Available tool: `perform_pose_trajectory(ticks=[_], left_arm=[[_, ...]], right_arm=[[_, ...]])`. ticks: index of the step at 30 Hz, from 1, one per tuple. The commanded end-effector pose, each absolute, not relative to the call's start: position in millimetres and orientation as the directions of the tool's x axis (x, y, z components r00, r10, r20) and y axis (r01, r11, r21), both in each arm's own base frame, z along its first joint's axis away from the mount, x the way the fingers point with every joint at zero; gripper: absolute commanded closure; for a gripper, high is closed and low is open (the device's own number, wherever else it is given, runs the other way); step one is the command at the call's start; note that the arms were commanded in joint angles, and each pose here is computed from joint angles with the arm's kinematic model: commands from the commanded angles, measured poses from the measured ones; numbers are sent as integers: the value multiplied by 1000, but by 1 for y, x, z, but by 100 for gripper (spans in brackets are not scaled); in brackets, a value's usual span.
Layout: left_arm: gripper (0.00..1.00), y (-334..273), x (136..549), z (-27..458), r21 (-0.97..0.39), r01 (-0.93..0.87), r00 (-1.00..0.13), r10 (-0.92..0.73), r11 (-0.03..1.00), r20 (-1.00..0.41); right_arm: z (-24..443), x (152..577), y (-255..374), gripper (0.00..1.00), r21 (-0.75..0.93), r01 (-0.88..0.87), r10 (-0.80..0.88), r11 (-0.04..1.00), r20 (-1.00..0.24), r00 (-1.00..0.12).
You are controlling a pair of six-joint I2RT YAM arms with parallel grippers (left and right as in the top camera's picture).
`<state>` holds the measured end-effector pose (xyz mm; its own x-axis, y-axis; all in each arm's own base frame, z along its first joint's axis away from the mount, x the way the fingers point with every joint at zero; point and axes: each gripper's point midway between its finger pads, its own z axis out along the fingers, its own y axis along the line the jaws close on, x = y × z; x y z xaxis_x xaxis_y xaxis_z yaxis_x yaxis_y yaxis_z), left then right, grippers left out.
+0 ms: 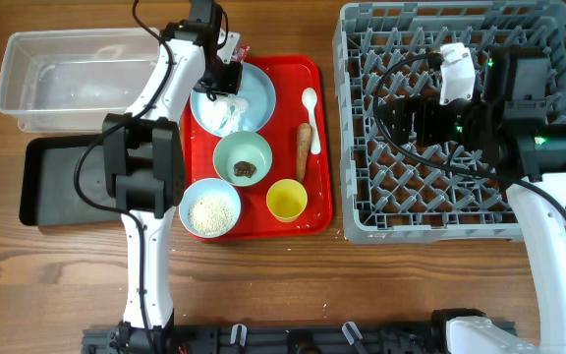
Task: Sort waste into correct bins and load items into the dishwasher rack
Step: 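Grasp the red wrapper and tissue, drop them into the clear bin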
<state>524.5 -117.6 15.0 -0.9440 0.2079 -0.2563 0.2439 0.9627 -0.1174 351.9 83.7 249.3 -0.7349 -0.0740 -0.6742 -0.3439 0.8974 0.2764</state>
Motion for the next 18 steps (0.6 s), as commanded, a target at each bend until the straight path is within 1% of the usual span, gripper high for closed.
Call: perform_pose_trajectory(ticks=[1,4,6,8,11,15,18], left_arm=[[96,-114,531,127,-148,173,-895,93,974,-437],[96,-97,533,178,-138,153,-845,57,979,-531],[96,-68,535,206,-98,72,-814,1,993,-581],[96,-31,536,218,-53,-16,-795,-45,998,-605],[96,11,535,213,-32,-118,-798,-113,993,-592],[96,78,538,186,-71,-301,-778,-289,951,-558],[96,102,540,160,-98,-395,-762,-385,913,-520]], right_arm=[[257,355,87,0,289,-353,-67,890,-683,-727],[257,356,86,0,286,-352,-67,891,-685,-726],[257,356,86,0,286,-352,-67,891,-685,-725],[257,356,86,0,286,-352,-66,891,-686,-725],[257,356,86,0,286,-352,-66,891,-685,-725],[257,356,86,0,286,-352,-66,891,-685,-725],[257,356,86,0,286,-352,-66,891,-685,-725]])
